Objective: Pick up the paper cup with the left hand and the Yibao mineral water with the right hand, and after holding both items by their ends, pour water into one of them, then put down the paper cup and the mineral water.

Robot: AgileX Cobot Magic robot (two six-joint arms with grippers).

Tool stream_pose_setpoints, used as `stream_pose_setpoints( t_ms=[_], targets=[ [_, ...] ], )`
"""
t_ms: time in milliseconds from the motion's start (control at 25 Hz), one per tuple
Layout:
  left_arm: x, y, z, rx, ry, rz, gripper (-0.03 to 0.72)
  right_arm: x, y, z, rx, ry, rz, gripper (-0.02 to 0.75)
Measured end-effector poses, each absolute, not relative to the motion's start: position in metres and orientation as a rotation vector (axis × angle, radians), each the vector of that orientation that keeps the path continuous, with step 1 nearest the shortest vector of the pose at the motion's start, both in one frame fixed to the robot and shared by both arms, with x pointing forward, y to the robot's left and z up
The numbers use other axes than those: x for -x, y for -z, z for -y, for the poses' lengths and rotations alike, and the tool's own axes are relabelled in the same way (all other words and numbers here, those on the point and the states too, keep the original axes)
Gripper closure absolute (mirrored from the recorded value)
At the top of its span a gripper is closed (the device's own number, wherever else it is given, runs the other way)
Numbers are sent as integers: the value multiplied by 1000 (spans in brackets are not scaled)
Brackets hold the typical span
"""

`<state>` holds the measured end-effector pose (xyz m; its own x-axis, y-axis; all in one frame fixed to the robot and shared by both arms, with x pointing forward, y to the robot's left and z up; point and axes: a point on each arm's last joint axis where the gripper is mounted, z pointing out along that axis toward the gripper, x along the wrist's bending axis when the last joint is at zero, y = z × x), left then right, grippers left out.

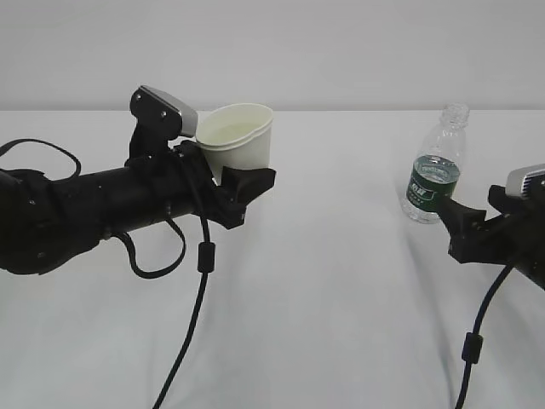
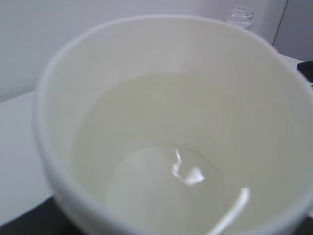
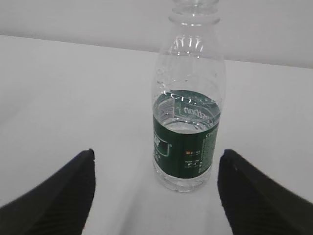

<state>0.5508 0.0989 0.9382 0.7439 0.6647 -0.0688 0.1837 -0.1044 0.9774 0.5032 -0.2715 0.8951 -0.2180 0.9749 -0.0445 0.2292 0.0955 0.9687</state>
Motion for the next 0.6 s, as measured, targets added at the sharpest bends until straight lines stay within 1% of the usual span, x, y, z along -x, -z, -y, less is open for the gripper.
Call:
stream_pose_setpoints(
  t_ms=[360,600],
  targets=[
    [-558,-937,-110,-1653,-493,-717,258,-502,-895,268,-1184,-1208,-1620,146],
    [-562,-919,-112,-1648,-477,-778,258,-502,-895,266,-1166,-1219,-1640,146]
  ],
)
